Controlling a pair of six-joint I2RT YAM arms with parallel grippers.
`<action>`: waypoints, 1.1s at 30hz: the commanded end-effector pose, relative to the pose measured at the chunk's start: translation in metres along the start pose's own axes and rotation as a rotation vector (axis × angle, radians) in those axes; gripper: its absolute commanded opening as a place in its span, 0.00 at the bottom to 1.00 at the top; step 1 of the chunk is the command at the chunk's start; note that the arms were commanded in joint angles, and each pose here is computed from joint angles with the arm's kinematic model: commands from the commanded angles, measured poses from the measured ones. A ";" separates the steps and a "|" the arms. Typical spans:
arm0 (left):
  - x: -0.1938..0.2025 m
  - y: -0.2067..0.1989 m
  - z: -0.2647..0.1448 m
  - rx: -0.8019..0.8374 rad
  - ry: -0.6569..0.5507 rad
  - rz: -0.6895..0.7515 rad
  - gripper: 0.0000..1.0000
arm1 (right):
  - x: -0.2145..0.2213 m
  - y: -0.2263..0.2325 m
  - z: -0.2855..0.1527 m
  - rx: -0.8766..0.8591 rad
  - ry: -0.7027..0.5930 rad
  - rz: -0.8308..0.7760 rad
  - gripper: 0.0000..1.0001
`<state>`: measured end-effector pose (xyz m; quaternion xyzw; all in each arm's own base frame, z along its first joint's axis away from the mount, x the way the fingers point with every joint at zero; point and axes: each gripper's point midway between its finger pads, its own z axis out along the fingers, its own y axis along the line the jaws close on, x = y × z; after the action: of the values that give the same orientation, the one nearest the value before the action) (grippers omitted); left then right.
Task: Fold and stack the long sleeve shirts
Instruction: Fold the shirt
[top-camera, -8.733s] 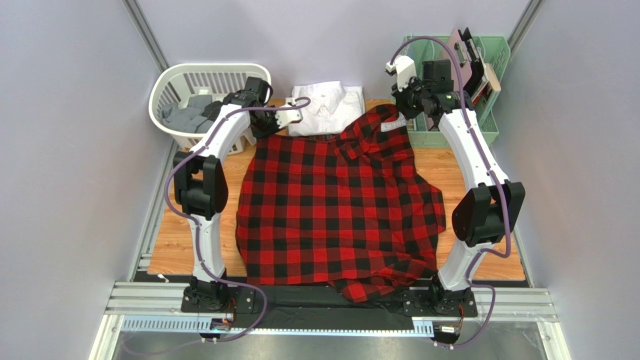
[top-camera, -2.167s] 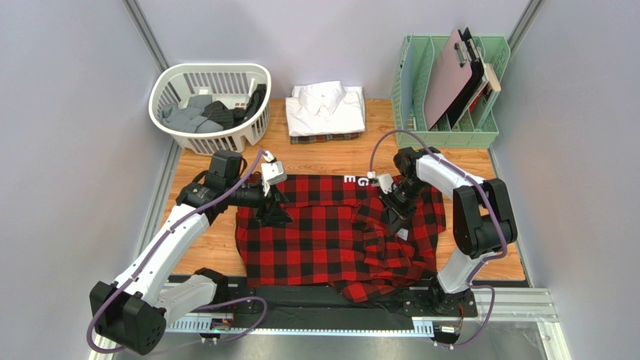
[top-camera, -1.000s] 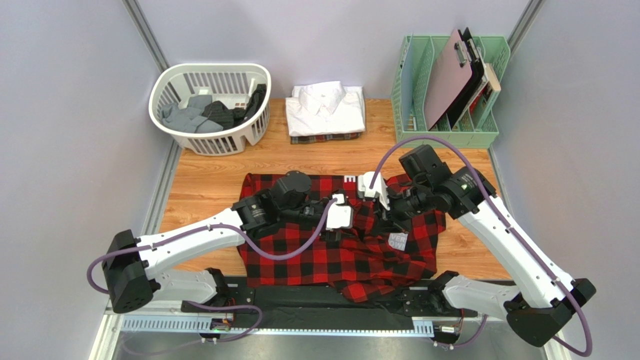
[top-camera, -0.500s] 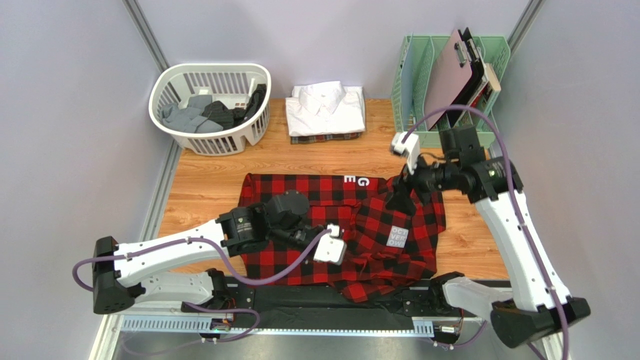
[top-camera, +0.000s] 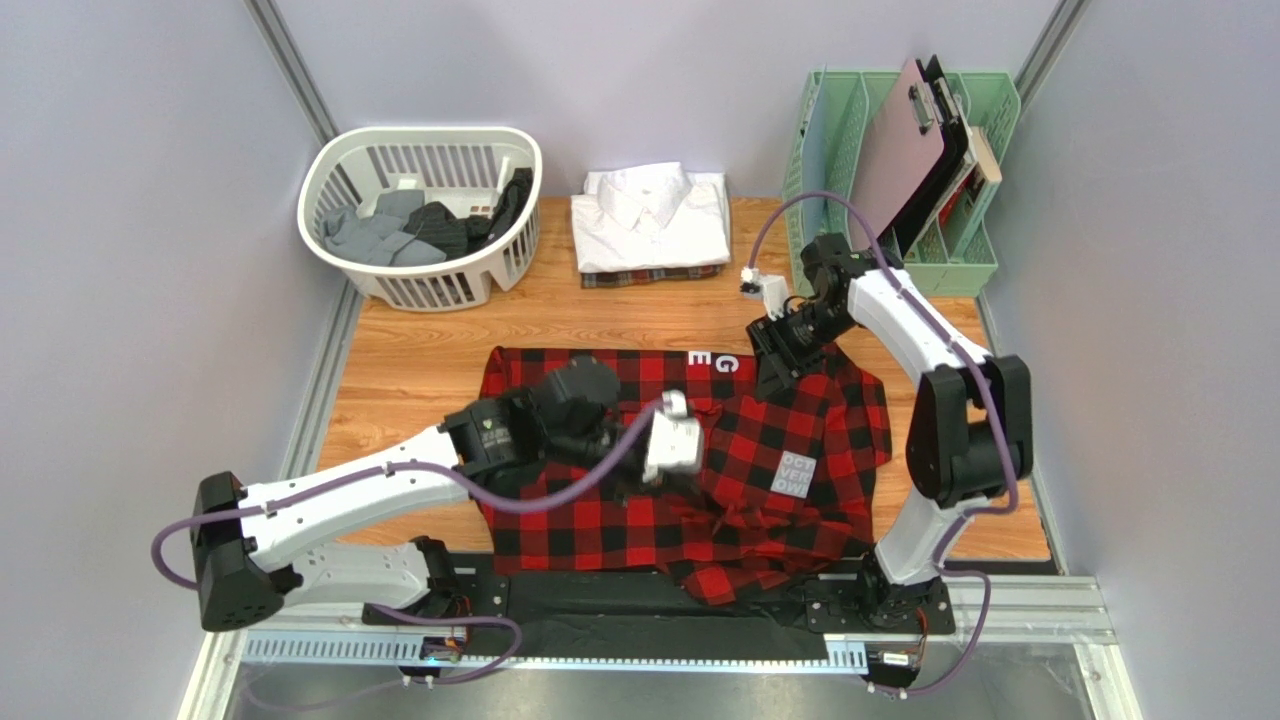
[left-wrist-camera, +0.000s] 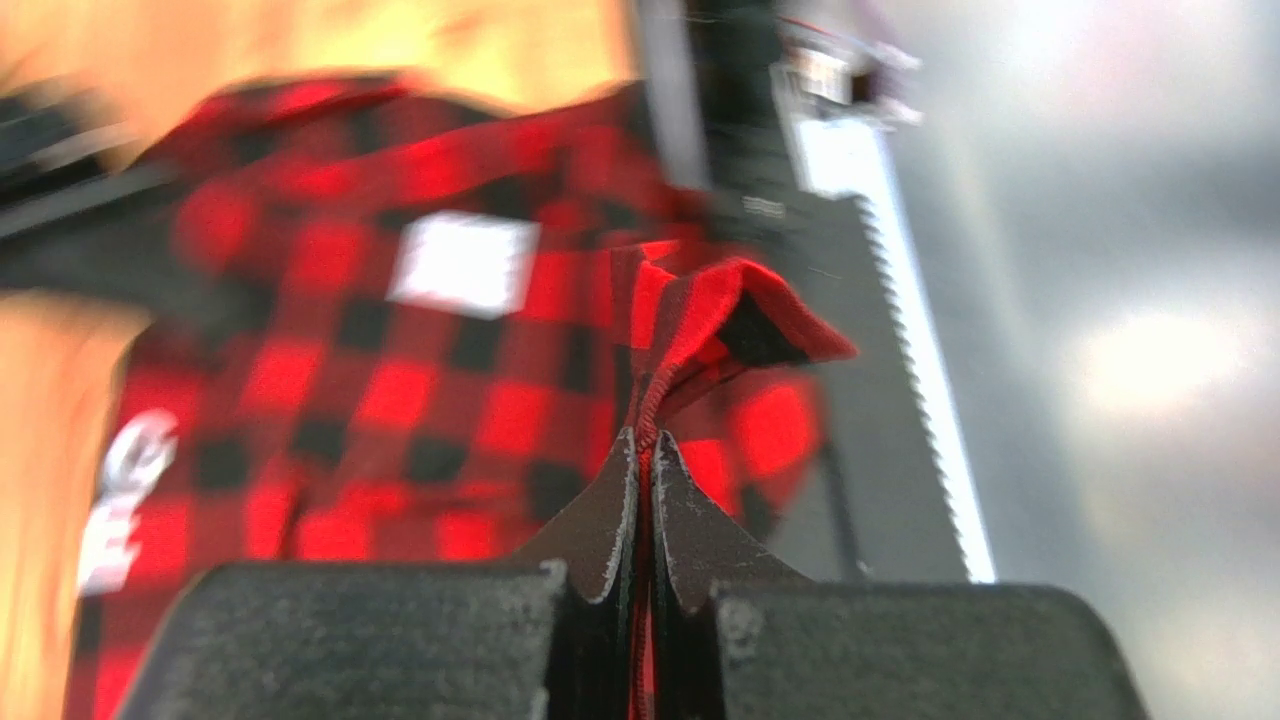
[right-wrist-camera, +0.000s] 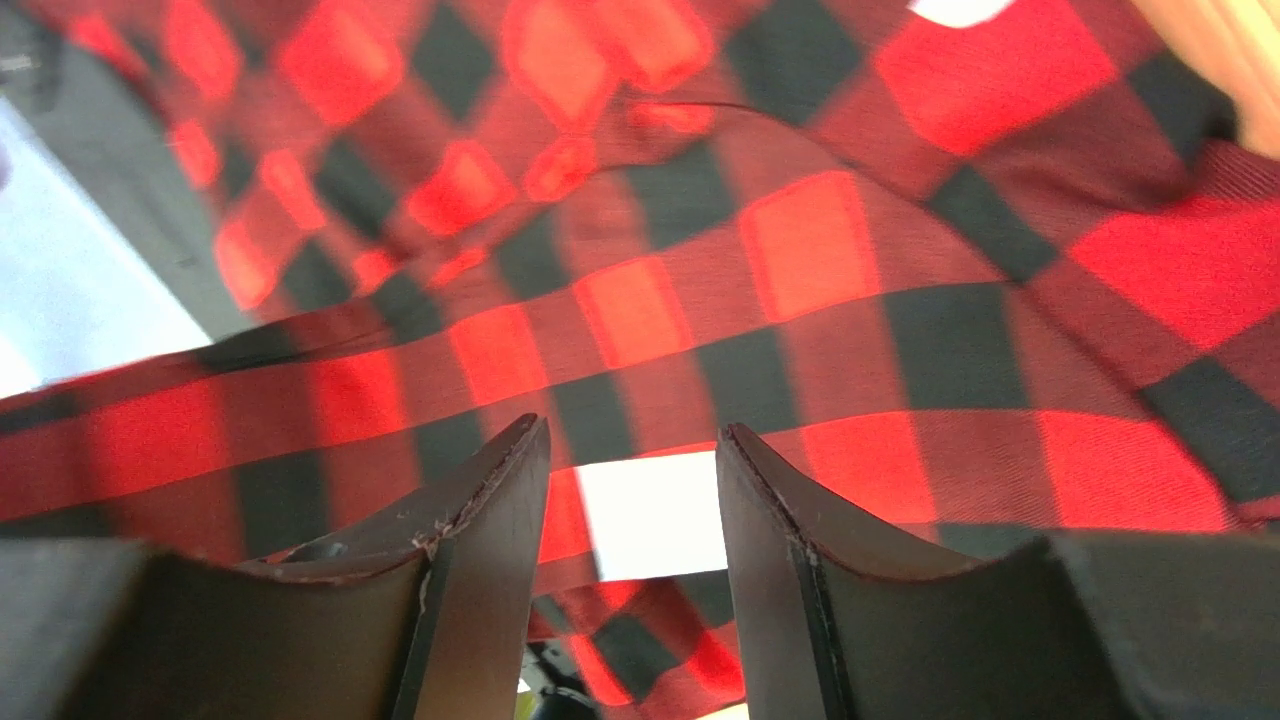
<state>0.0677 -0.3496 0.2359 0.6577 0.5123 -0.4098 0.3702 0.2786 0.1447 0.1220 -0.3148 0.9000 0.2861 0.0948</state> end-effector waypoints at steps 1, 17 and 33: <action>-0.007 0.071 -0.031 -0.196 -0.072 -0.270 0.00 | 0.009 -0.054 0.020 0.114 0.066 0.108 0.49; 0.050 0.048 -0.062 -0.203 0.003 -0.220 0.00 | -0.002 -0.160 -0.050 0.391 -0.152 0.435 0.60; 0.054 0.045 -0.071 -0.240 0.018 -0.251 0.00 | -0.004 -0.181 -0.010 0.333 -0.184 0.548 0.42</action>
<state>0.1331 -0.2791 0.2171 0.5429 0.6400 -0.3842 0.3848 0.3822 0.0206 0.0431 -0.0242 0.9789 0.1638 0.1196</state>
